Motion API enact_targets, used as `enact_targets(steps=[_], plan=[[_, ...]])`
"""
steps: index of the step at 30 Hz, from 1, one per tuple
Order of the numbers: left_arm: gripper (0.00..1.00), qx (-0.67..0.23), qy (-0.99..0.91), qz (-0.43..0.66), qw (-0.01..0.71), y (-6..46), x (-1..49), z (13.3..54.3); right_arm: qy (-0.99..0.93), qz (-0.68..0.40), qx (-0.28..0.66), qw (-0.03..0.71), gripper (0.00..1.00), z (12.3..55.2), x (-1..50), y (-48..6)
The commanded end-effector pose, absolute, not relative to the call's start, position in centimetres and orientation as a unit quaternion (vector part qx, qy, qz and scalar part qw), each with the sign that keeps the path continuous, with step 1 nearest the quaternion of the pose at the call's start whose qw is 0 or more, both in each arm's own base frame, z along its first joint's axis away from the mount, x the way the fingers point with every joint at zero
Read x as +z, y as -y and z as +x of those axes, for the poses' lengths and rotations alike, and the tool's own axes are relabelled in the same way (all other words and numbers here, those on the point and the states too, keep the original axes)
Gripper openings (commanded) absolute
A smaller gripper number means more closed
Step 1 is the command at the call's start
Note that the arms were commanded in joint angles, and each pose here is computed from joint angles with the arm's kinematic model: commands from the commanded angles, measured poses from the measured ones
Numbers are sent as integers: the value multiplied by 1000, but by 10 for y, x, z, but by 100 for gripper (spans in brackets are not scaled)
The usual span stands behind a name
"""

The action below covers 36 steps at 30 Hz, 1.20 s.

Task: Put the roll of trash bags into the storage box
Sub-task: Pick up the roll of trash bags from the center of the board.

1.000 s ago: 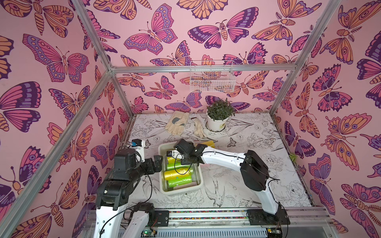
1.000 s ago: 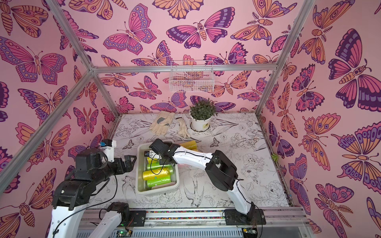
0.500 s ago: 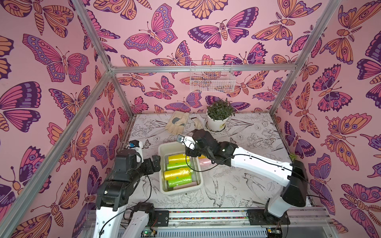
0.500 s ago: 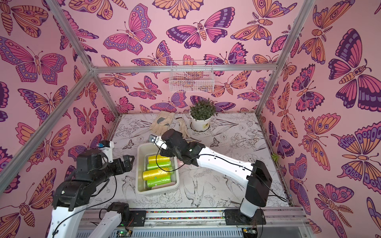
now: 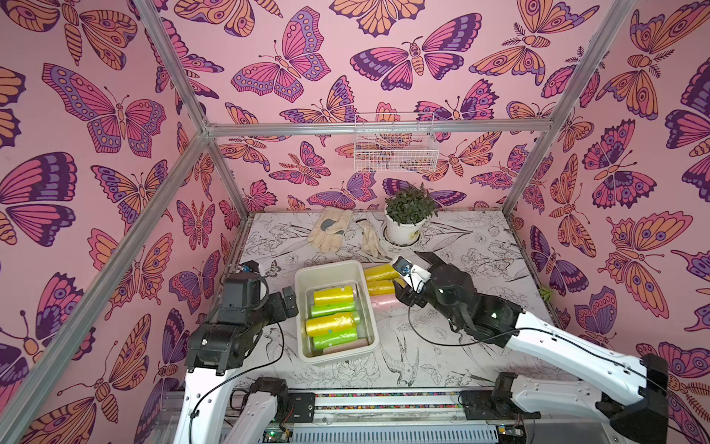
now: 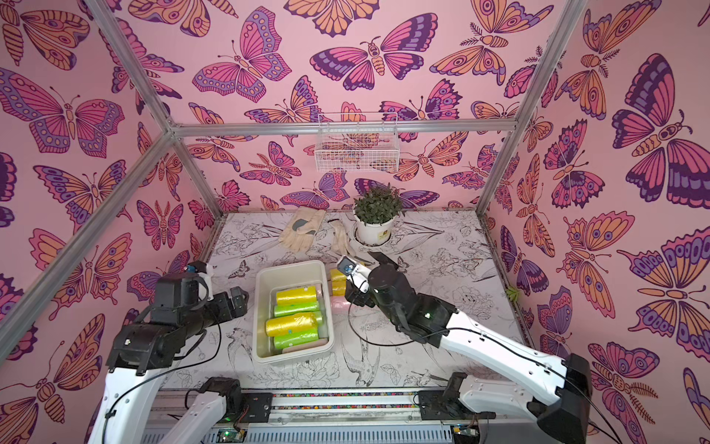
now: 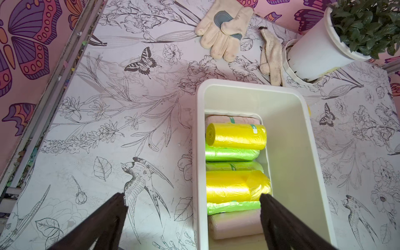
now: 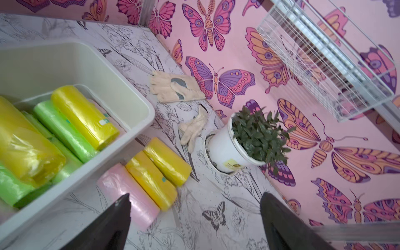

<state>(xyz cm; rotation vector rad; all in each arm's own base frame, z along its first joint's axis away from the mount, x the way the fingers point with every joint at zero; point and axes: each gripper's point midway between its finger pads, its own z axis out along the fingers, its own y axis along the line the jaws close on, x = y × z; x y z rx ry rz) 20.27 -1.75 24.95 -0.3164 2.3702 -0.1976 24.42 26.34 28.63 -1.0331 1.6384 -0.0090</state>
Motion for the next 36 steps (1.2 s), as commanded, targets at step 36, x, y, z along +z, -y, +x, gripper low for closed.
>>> enact_targets(steps=[36], plan=[[100, -145, -931, -59, 330, 54, 243, 209, -785, -394, 17, 478, 99, 253, 128, -245]])
